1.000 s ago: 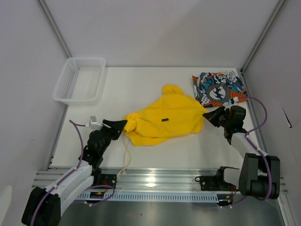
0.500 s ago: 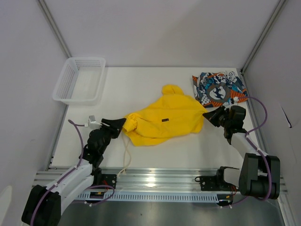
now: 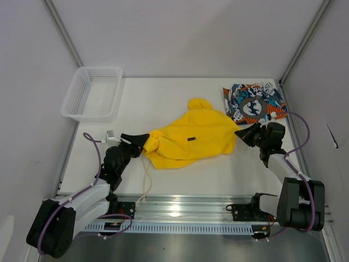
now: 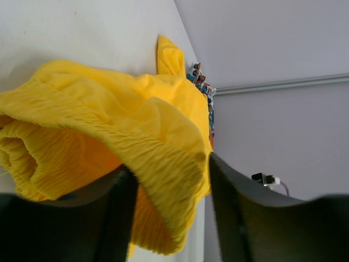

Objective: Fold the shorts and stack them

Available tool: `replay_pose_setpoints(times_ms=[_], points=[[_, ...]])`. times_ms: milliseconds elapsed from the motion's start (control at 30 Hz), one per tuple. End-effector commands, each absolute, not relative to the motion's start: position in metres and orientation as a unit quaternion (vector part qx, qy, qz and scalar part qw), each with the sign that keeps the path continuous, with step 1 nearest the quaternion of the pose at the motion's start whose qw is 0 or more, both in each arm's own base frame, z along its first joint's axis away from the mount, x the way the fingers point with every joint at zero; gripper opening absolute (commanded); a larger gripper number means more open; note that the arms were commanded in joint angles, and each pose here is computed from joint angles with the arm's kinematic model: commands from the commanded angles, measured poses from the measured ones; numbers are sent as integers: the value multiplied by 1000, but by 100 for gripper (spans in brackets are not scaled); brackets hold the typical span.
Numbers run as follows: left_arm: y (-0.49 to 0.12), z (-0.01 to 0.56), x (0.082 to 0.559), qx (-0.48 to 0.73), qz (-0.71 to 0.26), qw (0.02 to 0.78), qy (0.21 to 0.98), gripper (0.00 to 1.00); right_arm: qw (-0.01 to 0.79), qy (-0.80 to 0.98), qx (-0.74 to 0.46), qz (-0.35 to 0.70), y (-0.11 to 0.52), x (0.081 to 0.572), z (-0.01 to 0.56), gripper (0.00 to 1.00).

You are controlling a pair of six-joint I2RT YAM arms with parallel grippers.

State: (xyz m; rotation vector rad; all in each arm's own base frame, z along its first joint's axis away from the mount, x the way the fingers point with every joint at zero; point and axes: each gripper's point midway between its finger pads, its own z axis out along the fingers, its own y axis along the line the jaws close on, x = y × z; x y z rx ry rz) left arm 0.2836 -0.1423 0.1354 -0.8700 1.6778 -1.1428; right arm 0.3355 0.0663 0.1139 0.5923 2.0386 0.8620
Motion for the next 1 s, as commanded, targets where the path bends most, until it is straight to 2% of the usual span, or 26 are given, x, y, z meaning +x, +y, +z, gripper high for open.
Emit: replay_pose_setpoints(times_ms=[0,200,333,367,400,533,633,667,767,867,967], points=[[-145,171,292,-333,-493,479,646,51,432,800,223,351,69,339,125,0],[-155,181,291,-303,-509,480,647,24,432,800,223,351,69,339,125,0],[-156,180,290,-294,-509,484,648,15,431,801,223,351,69,339,124,0],[-156,180,289,-292,-510,484,649,4,430,802,224,350,68,339,123,0],[-156,183,288,-290,-513,484,647,0,431,802,222,350,69,339,124,0],[-156,184,289,-283,-488,476,674,0,430,804,220,346,68,339,125,0],[-156,198,289,-270,-481,477,684,10,430,804,220,345,67,340,126,0],[-156,199,287,-268,-481,476,686,25,430,805,220,345,67,340,126,0],[-158,200,281,-259,-491,473,685,44,429,805,220,346,68,340,126,0],[-162,193,279,-251,-488,460,698,54,426,806,220,346,68,340,124,0],[-167,175,278,-245,-484,439,716,57,424,807,220,347,68,339,124,0]])
